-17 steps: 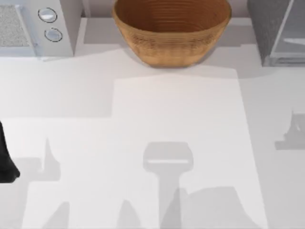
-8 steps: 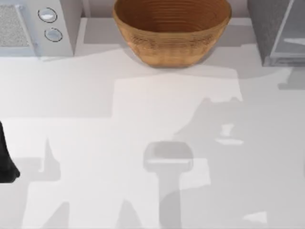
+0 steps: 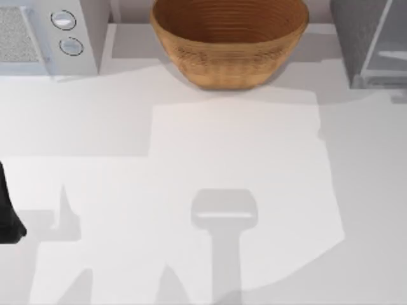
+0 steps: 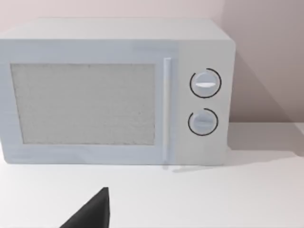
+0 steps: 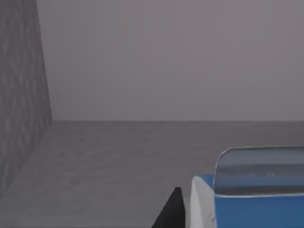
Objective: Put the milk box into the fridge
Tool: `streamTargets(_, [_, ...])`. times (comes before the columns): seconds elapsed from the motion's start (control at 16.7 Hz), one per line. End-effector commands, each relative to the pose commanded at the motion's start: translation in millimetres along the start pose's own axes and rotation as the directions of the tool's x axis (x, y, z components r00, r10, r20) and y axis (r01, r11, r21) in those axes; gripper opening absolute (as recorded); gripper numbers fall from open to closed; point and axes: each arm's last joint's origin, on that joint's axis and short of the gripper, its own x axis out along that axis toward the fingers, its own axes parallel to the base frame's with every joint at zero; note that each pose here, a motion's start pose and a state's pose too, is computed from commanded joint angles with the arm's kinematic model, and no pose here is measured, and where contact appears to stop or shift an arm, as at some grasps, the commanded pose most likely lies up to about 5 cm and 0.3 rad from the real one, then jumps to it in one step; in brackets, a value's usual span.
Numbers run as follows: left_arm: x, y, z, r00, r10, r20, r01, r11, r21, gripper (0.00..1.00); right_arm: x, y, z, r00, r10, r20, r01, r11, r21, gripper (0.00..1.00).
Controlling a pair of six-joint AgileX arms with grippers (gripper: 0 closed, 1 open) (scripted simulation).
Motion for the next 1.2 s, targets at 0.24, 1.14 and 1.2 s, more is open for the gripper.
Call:
streamTargets(0.24, [0.0,0.0,0.0,1.0,0.0,0.0,0.0,1.0,0.0,1.0,7.7,-5.7,-15.9,1.0,0.002,0.005,-0.002,1.0,0.0,0.0])
streamTargets(1.14, [0.0,0.0,0.0,1.0,0.0,0.0,0.0,1.0,0.0,1.0,99.2,-8.3,-3.6,1.0,0.004,0.009,-0.004,1.0,0.002,0.0])
streamTargets(1.2, [0.0,0.0,0.0,1.0,0.0,0.0,0.0,1.0,0.0,1.0,108.3,-7.6,-1.0,1.0,0.005,0.009,-0.005,1.0,0.002,0.0])
